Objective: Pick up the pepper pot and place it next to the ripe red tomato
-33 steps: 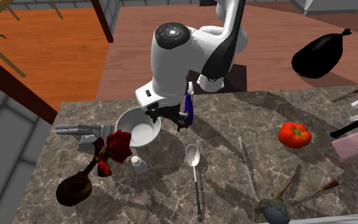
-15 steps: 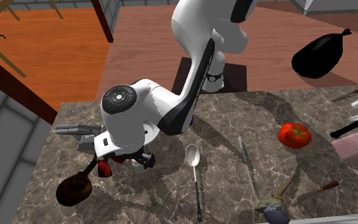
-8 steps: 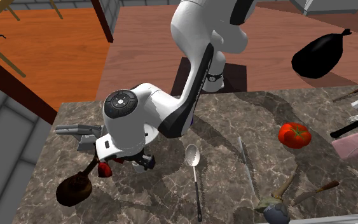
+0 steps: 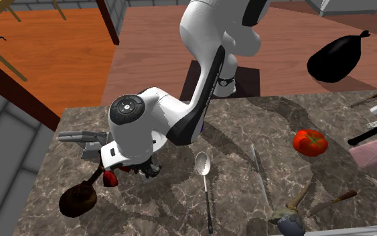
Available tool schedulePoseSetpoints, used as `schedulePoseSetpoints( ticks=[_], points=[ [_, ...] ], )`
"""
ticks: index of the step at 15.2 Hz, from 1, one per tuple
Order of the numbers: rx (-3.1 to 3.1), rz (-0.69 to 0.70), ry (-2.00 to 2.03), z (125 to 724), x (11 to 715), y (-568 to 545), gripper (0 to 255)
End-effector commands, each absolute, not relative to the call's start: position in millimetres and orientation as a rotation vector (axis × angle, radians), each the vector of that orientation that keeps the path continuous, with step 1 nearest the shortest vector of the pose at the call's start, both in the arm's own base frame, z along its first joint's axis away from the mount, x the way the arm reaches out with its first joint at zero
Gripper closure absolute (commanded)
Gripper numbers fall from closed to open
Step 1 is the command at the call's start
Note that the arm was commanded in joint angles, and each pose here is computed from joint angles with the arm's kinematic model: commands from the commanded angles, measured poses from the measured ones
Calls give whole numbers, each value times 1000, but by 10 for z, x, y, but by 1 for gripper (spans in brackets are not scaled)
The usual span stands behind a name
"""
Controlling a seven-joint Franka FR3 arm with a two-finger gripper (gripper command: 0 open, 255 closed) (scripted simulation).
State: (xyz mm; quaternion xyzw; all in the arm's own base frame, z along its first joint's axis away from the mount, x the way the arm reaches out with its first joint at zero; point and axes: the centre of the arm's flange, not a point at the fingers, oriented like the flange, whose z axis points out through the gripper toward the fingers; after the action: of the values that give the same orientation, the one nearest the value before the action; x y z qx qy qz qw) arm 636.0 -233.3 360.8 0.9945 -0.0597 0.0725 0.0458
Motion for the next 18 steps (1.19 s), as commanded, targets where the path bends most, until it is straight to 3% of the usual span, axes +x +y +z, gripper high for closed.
schedulePoseSetpoints(
  ticks=[1,18],
  points=[
    [3037,221,-183,3607,6359,-2334,255],
    [3037,221,-183,4345,6359,-2334,255]
  ],
)
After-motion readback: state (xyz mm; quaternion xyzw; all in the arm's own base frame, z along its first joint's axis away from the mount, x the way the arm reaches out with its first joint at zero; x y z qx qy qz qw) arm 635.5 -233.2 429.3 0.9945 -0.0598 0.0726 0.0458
